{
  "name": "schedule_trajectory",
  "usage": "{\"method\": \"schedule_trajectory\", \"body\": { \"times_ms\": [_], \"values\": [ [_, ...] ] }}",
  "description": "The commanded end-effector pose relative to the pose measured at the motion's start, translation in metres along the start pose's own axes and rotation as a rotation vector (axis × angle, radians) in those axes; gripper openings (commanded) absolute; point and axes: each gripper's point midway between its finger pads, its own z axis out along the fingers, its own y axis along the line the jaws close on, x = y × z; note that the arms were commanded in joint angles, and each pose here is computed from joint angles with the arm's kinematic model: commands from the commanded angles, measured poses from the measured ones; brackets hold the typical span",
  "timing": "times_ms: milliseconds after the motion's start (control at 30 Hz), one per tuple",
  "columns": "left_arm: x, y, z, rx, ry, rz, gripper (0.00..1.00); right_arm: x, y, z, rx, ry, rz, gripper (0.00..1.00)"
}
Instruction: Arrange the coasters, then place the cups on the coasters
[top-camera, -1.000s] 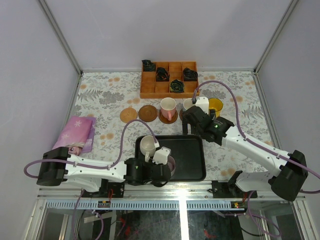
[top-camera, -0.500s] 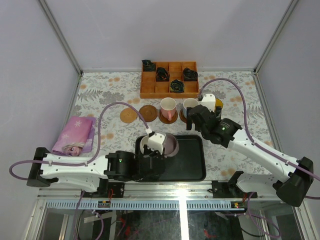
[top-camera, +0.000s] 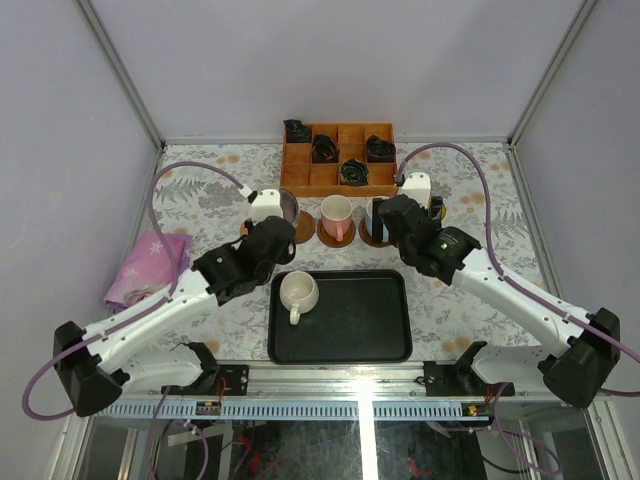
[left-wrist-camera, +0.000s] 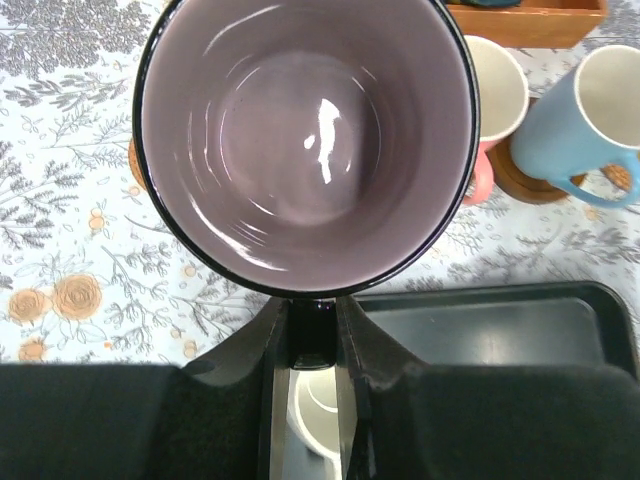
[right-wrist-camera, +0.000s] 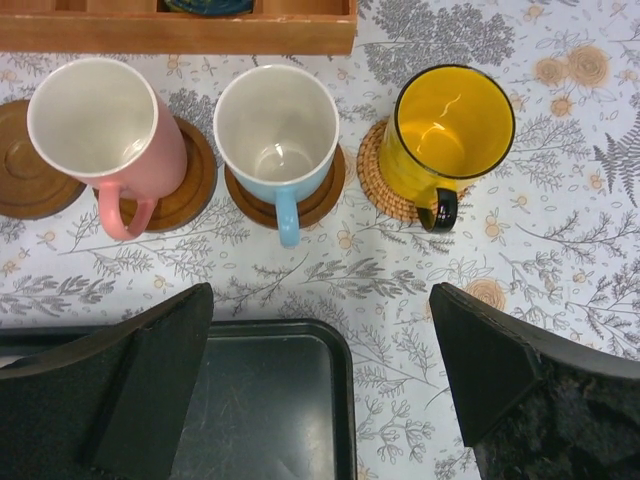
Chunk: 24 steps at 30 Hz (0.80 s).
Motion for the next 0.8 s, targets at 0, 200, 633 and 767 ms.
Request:
{"method": "schedule_trajectory", "body": {
  "times_ms": [0,200,633,767],
  "values": [
    [-0.032,-0.011,0.029,0.056,-0.085,-0.018,0.0,-0.038,-0.003,0.001,0.013,-0.094,0.047,0.96],
    [-0.023,0.001,0.077,0.079,-0.042,-0.043,0.0,-0.036,-0.006,0.014,0.022,-0.071,0.055,0.96],
    [-0.003,0.014,0.147,0.081,0.037,-0.056,0.0,-0.036,-0.013,0.037,0.055,-0.036,0.063,0.96],
    [0.002,0.015,0.157,0.081,0.074,-0.055,0.0,-0.037,-0.011,0.044,0.054,-0.023,0.062,0.96]
  ]
}}
